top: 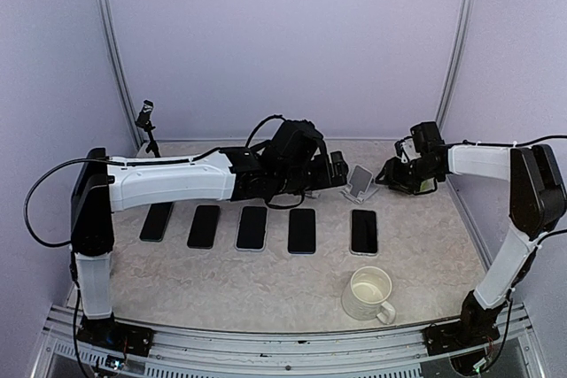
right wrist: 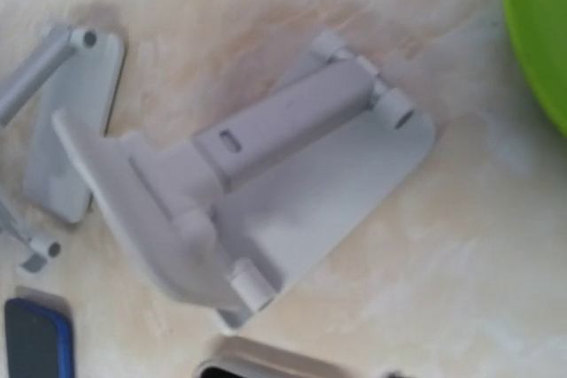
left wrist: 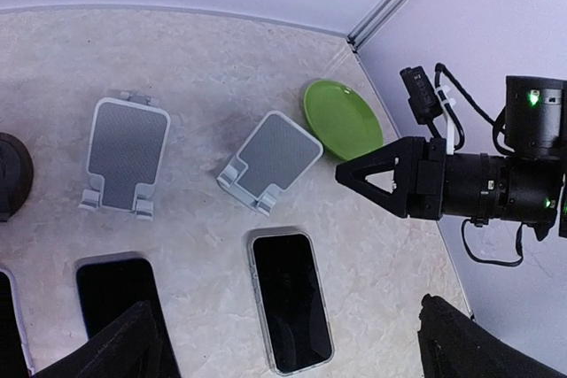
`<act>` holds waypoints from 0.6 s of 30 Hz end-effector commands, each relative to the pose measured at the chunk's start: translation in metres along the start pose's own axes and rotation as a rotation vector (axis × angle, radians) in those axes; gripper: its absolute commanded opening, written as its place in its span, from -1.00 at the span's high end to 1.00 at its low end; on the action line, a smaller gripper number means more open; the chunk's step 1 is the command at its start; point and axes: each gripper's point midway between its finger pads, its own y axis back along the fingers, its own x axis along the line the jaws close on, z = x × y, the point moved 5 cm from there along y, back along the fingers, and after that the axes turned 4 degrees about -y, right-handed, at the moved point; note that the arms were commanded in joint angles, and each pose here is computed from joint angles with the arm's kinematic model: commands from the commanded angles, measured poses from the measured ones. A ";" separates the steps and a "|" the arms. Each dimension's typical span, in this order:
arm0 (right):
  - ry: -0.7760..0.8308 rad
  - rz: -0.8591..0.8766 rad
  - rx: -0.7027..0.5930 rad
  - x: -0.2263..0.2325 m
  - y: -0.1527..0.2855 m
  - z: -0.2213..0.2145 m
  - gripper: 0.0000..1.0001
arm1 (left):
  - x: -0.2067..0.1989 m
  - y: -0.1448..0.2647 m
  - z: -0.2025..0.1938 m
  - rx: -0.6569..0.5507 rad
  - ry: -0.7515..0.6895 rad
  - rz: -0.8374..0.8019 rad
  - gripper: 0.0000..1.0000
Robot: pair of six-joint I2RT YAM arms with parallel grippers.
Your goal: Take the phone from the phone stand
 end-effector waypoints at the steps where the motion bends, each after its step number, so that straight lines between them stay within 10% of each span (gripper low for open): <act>1: -0.030 -0.069 -0.009 -0.011 0.002 0.011 0.24 | 0.002 0.033 0.034 -0.084 0.010 -0.003 -0.98; 7: -0.065 -0.101 0.025 -0.023 -0.023 0.009 0.79 | 0.012 0.048 0.061 -0.132 0.012 -0.008 -0.98; 18: -0.065 -0.156 0.039 -0.036 -0.061 0.014 0.98 | 0.035 0.063 0.092 -0.178 0.017 0.009 -0.98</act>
